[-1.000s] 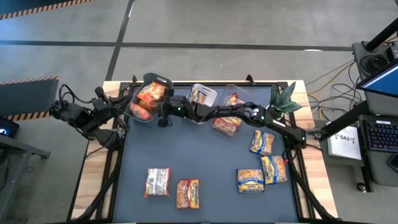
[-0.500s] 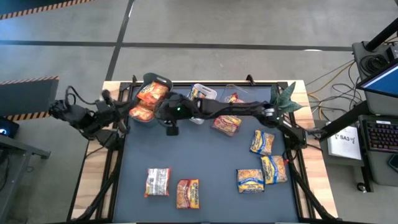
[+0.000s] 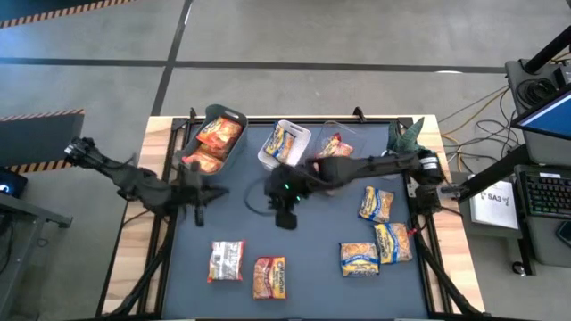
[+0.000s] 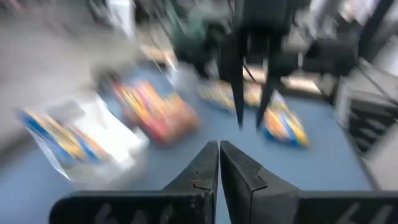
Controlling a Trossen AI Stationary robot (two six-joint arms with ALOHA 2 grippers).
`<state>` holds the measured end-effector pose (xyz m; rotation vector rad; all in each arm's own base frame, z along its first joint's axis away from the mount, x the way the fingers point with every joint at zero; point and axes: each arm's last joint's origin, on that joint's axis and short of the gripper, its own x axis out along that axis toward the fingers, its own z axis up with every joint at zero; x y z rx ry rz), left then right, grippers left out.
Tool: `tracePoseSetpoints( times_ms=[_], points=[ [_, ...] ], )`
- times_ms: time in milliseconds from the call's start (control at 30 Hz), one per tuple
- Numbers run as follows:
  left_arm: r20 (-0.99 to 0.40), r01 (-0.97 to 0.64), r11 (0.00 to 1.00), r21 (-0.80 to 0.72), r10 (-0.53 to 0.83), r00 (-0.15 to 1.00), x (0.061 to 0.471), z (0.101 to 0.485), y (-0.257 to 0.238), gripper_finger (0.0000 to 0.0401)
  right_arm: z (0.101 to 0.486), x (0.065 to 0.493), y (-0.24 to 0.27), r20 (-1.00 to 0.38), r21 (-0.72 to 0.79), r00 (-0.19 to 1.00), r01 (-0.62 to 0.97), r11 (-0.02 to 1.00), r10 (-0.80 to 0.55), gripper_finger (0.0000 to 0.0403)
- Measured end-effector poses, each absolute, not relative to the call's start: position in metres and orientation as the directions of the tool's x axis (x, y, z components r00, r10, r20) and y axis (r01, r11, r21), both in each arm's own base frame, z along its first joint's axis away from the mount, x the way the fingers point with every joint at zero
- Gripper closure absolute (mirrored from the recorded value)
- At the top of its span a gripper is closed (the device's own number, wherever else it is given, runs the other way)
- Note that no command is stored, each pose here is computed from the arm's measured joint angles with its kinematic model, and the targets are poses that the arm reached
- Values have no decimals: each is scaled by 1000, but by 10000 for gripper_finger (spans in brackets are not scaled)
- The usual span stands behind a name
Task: Sort Maruchan noodles
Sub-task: Put the orange noodle pack into the blue bin
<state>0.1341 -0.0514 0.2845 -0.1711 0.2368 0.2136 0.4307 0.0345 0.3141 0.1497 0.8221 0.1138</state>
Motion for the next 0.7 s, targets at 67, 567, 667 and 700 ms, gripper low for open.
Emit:
tracePoseSetpoints(
  times_ms=[67, 567, 667, 700],
  points=[
    [-345, -189, 957, -220, 105, 933, 142, 273, -58, 401, 307, 422, 48, -722, 212, 668, -31, 977, 178, 337],
    [-761, -95, 935, -342, -216, 612, 178, 222, -134, 401, 242, 405, 113, -602, 433, 737, -21, 901, 307, 333],
    [-817, -59, 954, -293, -217, 534, 179, 220, -158, 401, 237, 405, 116, -546, 478, 774, -28, 878, 321, 335],
    [-833, -50, 960, -275, -212, 511, 179, 220, -166, 401, 236, 405, 117, -532, 492, 781, -27, 870, 326, 334]
  ],
)
